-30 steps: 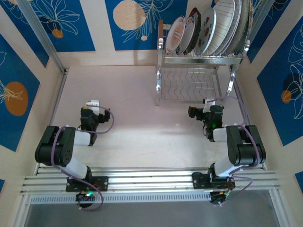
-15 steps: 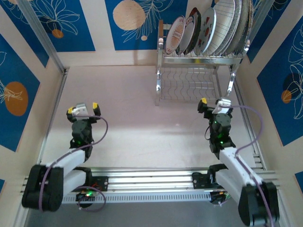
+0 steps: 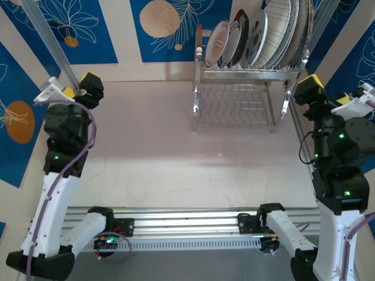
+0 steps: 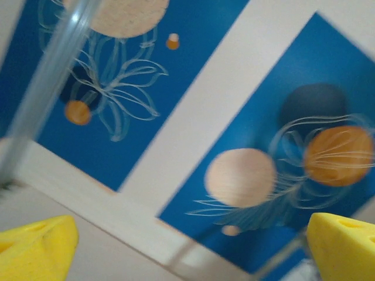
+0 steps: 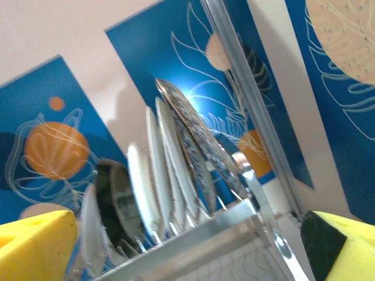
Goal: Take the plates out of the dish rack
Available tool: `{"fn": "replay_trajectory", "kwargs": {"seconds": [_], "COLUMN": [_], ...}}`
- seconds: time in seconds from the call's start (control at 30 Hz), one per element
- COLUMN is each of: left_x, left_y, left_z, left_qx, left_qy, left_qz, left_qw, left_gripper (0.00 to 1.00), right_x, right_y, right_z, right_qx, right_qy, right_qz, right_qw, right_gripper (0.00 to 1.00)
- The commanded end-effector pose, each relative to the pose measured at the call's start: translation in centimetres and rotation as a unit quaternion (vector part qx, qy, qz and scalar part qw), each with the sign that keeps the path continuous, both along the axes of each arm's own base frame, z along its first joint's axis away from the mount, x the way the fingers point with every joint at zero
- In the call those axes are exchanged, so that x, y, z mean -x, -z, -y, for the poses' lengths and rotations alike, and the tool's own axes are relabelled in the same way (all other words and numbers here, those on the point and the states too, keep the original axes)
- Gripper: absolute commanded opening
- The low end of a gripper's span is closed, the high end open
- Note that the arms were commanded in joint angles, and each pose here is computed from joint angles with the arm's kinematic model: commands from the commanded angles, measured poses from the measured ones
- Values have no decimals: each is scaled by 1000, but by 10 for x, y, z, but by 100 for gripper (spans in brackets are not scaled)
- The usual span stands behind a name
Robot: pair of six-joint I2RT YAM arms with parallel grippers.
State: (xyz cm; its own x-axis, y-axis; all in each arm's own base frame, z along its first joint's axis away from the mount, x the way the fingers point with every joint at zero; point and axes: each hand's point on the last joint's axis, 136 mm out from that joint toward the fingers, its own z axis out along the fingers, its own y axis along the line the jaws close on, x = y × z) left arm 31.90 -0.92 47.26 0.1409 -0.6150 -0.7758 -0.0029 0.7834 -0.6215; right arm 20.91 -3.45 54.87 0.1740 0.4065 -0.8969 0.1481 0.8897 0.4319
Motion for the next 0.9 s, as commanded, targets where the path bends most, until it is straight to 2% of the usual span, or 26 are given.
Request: {"fn": "replay_trajectory", "kwargs": {"seconds": [0.0, 0.1, 0.23, 0.3, 0.43, 0.53, 0.73, 0.8, 0.87], "left_x": [-27, -33, -23, -17, -5, 3, 17, 21, 24], "left_y": [51, 42, 30, 31, 34, 35, 36, 39, 41], "left_z": [51, 87, 124, 140, 166, 180, 194, 195, 195], "left_qx": [96, 76, 30, 11, -18, -35, -75, -78, -78], "left_qy": [136, 205, 261, 285, 321, 347, 383, 390, 395], "left_qz": [-132, -167, -167, -174, -178, -175, -161, -158, -158], "left_qw": [977, 962, 950, 942, 930, 921, 906, 904, 902], "left_gripper": [100, 100, 100, 100, 100, 100, 100, 100, 100], "right_x": [-31, -46, -68, -79, -100, -116, -130, -132, -132], "right_y": [33, 30, 28, 35, 55, 73, 107, 119, 117], "right_z": [-15, 1, 2, 4, 16, 17, 15, 16, 19], "right_qx": [13, 56, 97, 82, 4, -4, 106, 158, 181], "right_qy": [-48, -5, -21, -33, -53, -72, -107, -108, -111], "right_qz": [-125, -171, -184, -193, -215, -236, -184, -152, -112], "right_qw": [991, 984, 978, 977, 975, 969, 971, 970, 971], "right_gripper": [99, 99, 99, 99, 99, 99, 93, 92, 91]}}
